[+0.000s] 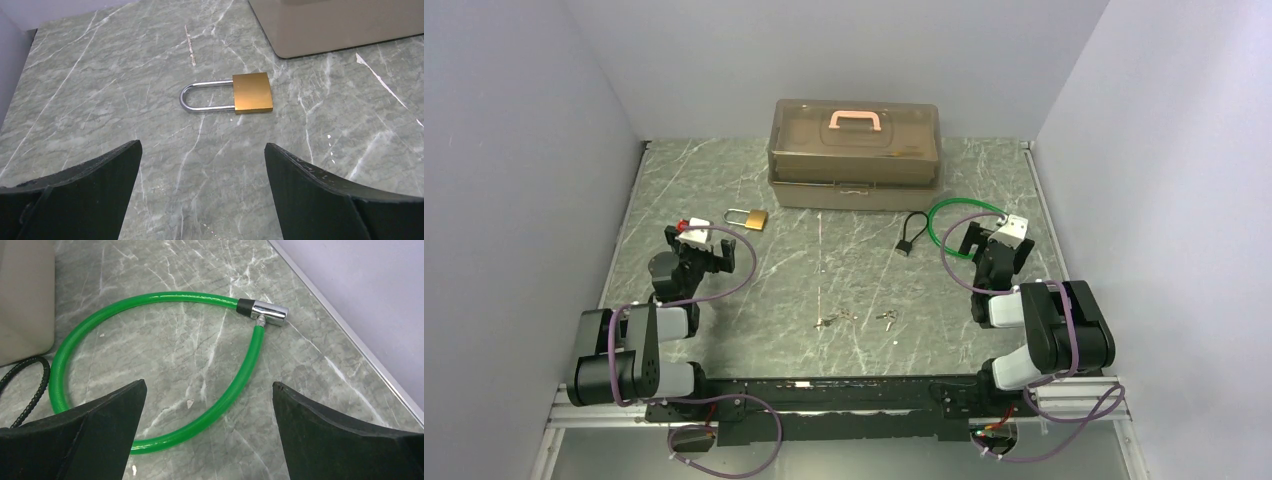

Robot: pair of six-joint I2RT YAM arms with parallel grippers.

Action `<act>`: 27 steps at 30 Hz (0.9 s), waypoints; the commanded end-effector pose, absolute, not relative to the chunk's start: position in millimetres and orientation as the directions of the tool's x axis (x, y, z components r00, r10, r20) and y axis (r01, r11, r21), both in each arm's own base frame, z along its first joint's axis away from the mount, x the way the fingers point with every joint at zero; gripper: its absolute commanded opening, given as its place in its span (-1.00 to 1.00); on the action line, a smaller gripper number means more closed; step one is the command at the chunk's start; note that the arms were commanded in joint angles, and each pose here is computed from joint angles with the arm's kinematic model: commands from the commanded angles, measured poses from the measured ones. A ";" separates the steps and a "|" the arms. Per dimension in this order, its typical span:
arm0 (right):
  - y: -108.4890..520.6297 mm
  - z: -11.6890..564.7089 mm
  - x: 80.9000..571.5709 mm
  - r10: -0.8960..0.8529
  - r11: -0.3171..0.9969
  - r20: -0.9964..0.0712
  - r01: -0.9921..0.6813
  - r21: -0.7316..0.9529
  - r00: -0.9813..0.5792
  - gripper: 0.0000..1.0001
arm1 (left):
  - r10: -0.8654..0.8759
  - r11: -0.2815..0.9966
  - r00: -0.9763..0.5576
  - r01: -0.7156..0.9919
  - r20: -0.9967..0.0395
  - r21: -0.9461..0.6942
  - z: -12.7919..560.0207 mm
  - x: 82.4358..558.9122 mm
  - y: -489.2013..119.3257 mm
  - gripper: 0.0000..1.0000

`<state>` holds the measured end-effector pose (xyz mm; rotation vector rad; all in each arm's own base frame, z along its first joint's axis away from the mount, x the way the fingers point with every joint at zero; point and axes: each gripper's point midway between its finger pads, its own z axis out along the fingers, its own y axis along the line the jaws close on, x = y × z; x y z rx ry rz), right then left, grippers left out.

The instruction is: Unlock with the key

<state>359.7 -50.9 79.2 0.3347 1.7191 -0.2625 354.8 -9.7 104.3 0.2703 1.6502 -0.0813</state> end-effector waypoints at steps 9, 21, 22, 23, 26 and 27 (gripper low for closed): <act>-48.8 122.3 372.7 0.105 0.892 -0.981 0.452 0.020 -0.164 0.99 | 0.136 0.969 -0.009 0.211 -0.991 0.131 123.5 361.6 -7.3 0.98; 28.8 211.5 378.5 0.611 0.790 -0.770 0.079 0.608 -0.182 0.99 | 0.126 0.941 -0.377 0.339 -0.917 -0.010 192.5 356.7 -22.1 0.98; 36.5 216.0 377.7 0.595 0.798 -0.780 0.029 0.602 -0.197 0.99 | 0.120 0.937 -0.389 0.350 -0.913 -0.026 198.1 352.4 -25.1 0.98; 44.0 216.1 377.5 0.575 0.808 -0.787 0.004 0.589 -0.221 0.99 | 0.109 0.932 -0.398 0.358 -0.911 -0.045 204.2 349.3 -28.3 0.98; 65.1 208.8 377.6 0.438 0.895 -0.854 0.046 0.444 -0.279 0.99 | 0.070 0.922 -0.441 0.371 -0.895 -0.111 214.7 343.5 -36.4 0.98; 75.3 206.9 376.8 0.390 0.918 -0.872 0.046 0.395 -0.297 0.99 | 0.067 0.917 -0.456 0.379 -0.888 -0.126 216.3 342.4 -38.5 0.98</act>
